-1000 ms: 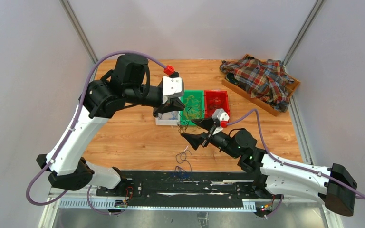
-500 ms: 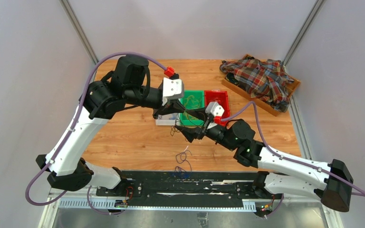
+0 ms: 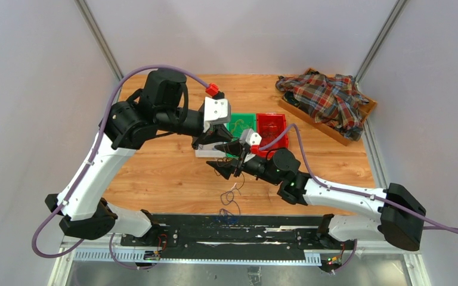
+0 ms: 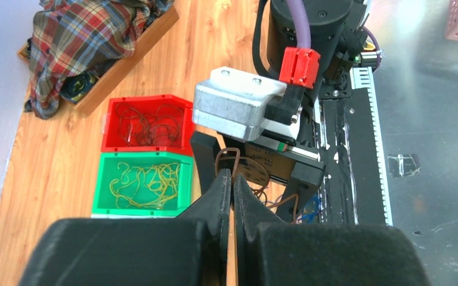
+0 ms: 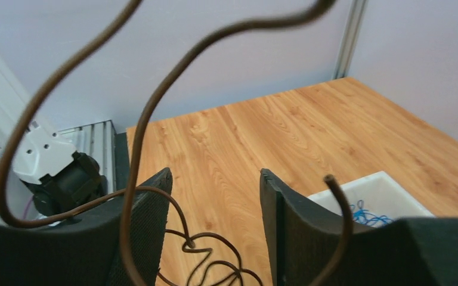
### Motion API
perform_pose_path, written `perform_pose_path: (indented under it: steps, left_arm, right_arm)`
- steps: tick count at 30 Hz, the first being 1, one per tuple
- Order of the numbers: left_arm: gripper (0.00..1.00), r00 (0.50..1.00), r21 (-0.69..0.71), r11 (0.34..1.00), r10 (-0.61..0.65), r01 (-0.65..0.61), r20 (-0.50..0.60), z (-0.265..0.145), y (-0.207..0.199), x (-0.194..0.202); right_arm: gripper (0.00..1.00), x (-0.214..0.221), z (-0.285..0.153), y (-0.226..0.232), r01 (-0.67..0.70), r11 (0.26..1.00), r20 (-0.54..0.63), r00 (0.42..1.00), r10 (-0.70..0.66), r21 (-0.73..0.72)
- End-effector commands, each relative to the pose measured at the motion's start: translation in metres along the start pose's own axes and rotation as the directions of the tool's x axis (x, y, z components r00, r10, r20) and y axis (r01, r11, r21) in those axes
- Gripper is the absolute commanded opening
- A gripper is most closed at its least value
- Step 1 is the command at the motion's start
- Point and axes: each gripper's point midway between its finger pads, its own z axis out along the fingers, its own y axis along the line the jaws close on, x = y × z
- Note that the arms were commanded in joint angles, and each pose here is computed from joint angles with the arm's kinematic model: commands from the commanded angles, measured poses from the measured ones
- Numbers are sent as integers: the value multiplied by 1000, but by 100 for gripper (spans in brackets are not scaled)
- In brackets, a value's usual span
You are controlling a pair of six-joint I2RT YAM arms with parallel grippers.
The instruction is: Untangle the cables
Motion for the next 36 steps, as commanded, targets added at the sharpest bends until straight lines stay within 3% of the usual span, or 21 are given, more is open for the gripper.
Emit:
perform_pose_path:
  steps: [1, 9, 14, 23, 28, 33, 36]
  left_arm:
    - [0, 998, -8, 999, 37, -36, 49, -12, -6, -19]
    - [0, 993, -68, 995, 80, -75, 84, -25, 1, -40]
    - [0, 989, -104, 989, 111, -101, 94, -32, 6, -49]
    - [0, 983, -146, 981, 143, -125, 115, -38, 14, -64]
    - [0, 980, -170, 975, 163, -143, 111, -39, 20, -68]
    - [0, 981, -183, 972, 169, -149, 99, -35, 27, -68]
    - [1, 982, -181, 972, 169, -151, 89, -30, 31, -66]
  right_arm:
    - [52, -7, 2, 13, -52, 998, 64, 996, 55, -42]
    - [35, 47, -25, -6, -77, 993, -35, 996, 80, 92]
    - [33, 92, -62, -23, -67, 976, -119, 988, 93, 209]
    - [29, 122, -113, -43, -37, 938, -190, 976, 108, 344]
    - [37, 136, -138, -48, -25, 921, -226, 967, 121, 390]
    - [63, 132, -153, -47, -50, 914, -198, 970, 140, 402]
    - [68, 113, -154, -45, -74, 915, -139, 980, 140, 396]
